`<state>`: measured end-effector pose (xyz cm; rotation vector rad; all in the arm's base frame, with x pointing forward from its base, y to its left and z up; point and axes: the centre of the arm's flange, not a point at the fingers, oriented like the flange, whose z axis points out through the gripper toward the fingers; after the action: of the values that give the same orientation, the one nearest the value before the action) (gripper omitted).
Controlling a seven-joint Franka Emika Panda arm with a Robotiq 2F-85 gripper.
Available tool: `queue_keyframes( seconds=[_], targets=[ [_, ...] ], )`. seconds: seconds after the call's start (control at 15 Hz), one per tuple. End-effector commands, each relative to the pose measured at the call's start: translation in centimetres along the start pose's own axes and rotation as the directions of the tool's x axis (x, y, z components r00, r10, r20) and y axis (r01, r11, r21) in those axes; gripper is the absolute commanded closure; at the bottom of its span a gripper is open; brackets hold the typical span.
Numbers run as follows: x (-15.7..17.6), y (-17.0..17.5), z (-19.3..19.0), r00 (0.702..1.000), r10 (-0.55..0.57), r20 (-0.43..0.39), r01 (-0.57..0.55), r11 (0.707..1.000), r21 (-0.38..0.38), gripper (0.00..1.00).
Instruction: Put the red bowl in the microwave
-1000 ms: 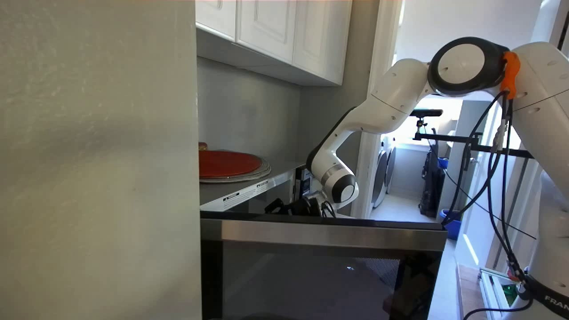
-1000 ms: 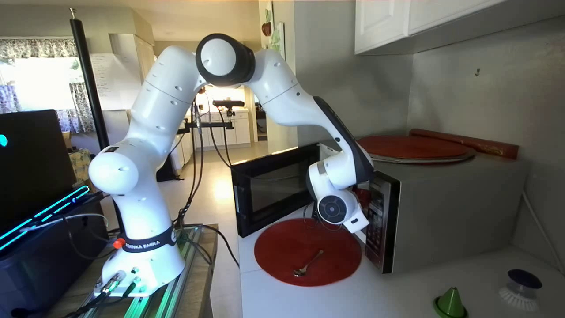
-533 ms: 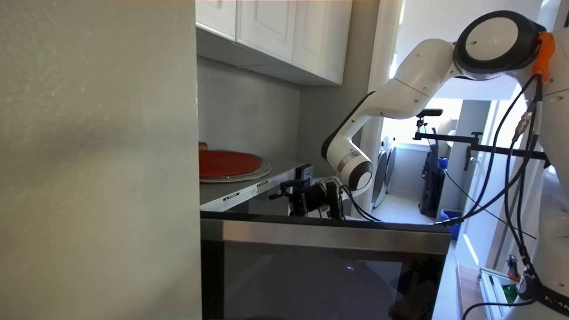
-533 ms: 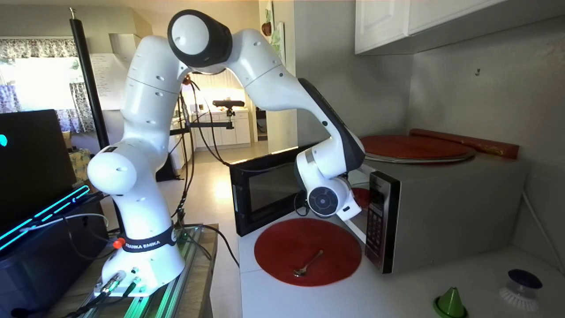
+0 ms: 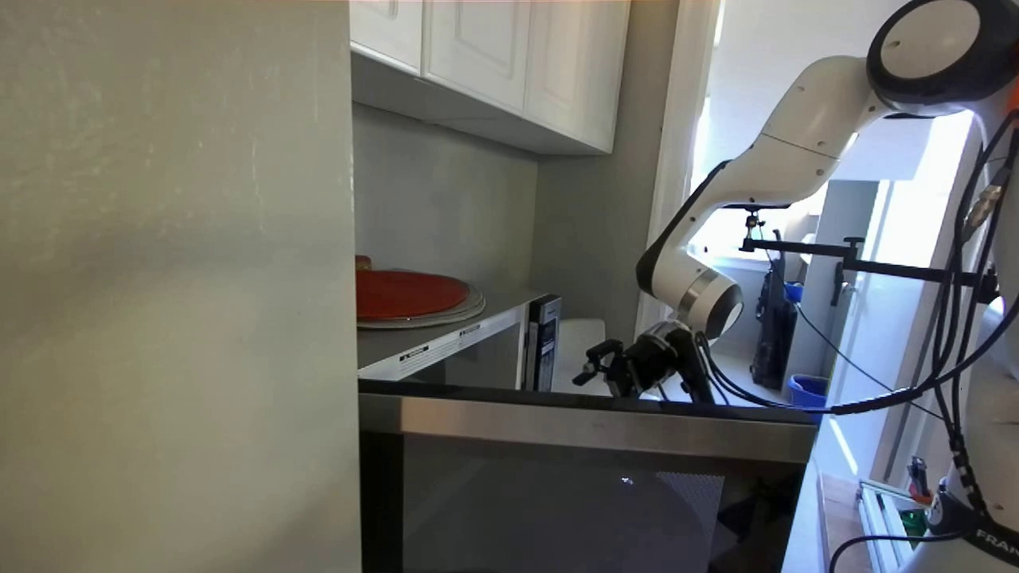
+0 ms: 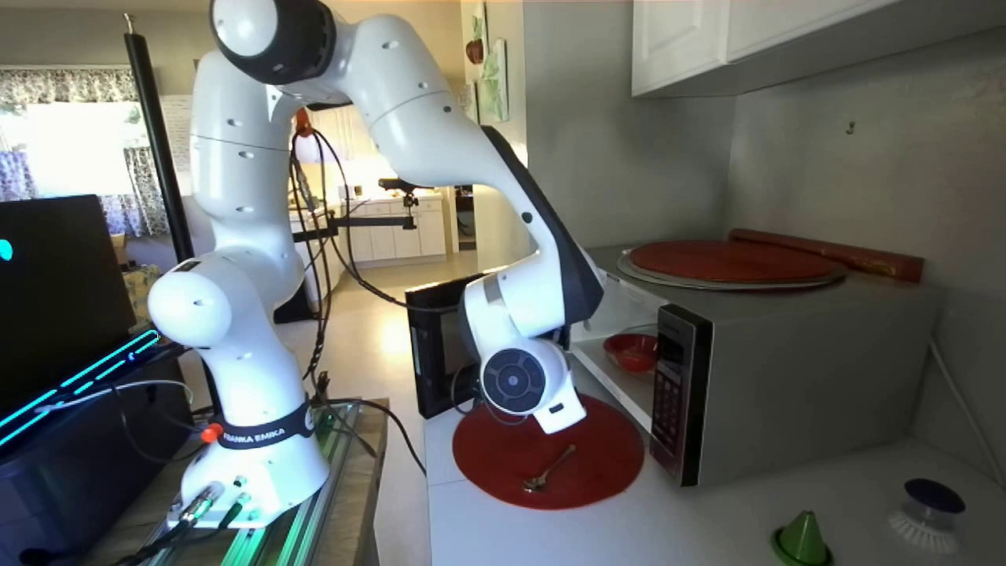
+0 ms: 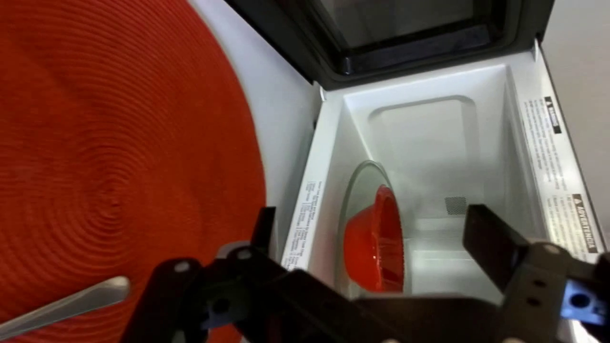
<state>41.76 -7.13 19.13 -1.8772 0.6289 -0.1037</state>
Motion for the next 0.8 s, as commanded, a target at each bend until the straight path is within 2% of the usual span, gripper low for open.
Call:
queue_keyframes(
  seconds=[0.0,0.13,0.33,0.6,0.67,0.73],
  targets=[
    [-2.4,-1.1,-7.6,0.999,-0.014,0.053,0.02,0.993,-0.117,0.0],
    [-2.3,-1.4,-10.8,0.995,-0.048,0.087,0.064,0.978,-0.198,0.0],
    [-2.4,-2.2,-14.2,0.984,-0.092,0.155,0.137,0.938,-0.317,0.0],
    [-2.1,-3.4,-17.2,0.96,-0.176,0.216,0.261,0.841,-0.474,0.0],
    [-1.8,-3.8,-17.9,0.95,-0.223,0.217,0.305,0.804,-0.51,0.0],
    [-1.5,-4.2,-18.5,0.945,-0.248,0.211,0.324,0.783,-0.53,0.0]
  ],
)
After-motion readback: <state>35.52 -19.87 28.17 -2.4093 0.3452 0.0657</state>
